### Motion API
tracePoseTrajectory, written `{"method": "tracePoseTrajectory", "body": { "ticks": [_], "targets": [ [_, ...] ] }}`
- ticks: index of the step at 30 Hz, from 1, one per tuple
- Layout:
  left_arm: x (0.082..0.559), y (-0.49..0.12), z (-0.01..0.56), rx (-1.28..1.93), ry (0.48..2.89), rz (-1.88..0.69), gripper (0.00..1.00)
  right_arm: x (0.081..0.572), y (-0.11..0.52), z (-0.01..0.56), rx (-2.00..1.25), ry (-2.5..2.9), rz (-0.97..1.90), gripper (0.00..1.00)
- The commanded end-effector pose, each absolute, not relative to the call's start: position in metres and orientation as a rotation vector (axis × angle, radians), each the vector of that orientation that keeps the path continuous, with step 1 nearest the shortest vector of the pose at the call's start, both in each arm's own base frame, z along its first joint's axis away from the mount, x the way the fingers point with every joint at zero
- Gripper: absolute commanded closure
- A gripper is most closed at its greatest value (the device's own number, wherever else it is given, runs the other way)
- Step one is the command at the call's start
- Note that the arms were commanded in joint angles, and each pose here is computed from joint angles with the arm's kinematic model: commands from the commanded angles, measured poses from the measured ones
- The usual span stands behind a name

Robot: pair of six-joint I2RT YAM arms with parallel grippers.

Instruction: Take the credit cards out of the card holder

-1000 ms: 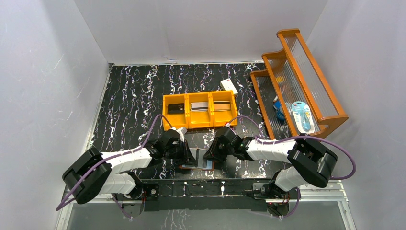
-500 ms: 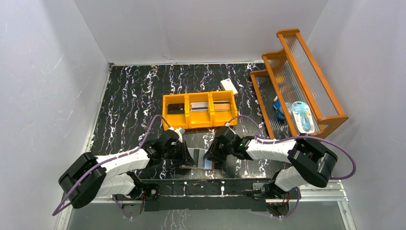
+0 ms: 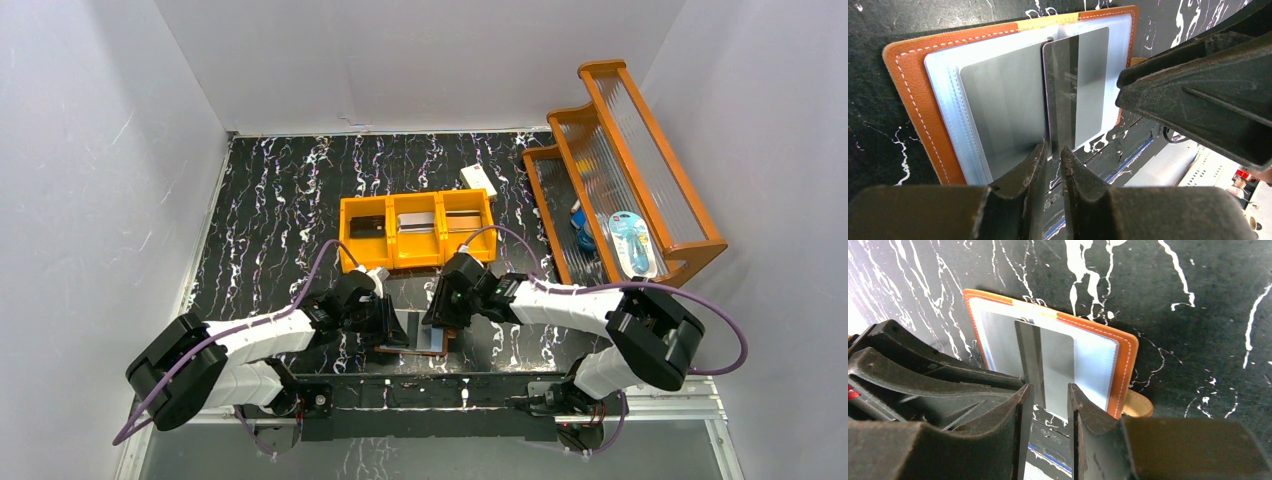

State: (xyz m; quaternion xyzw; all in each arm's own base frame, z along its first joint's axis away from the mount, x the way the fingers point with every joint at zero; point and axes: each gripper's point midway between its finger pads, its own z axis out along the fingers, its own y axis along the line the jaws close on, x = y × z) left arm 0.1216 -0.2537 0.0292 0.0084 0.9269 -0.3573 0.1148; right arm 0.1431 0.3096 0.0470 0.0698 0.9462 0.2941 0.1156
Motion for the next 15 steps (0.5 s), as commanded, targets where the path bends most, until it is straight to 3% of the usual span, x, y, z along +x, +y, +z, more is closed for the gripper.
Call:
{"method": "tracePoseTrajectory", "body": {
  "ticks": [1, 8, 15],
  "targets": [
    [0.125, -0.260, 0.041, 0.051, 2.686, -1.084, 0.83, 0.148, 0.323, 0.056, 0.136, 2.754, 0.909, 0.60],
    [0.125, -0.260, 0.040, 0.055, 2.692, -1.076, 0.77, 0.134, 0.301, 0.015, 0.224, 2.889, 0.729, 0.61],
    [0.129, -0.255, 0.035, 0.036, 2.697, -1.021, 0.63, 0.120, 0.285, -0.005, 0.321, 2.930, 0.706, 0.61]
  ]
}}
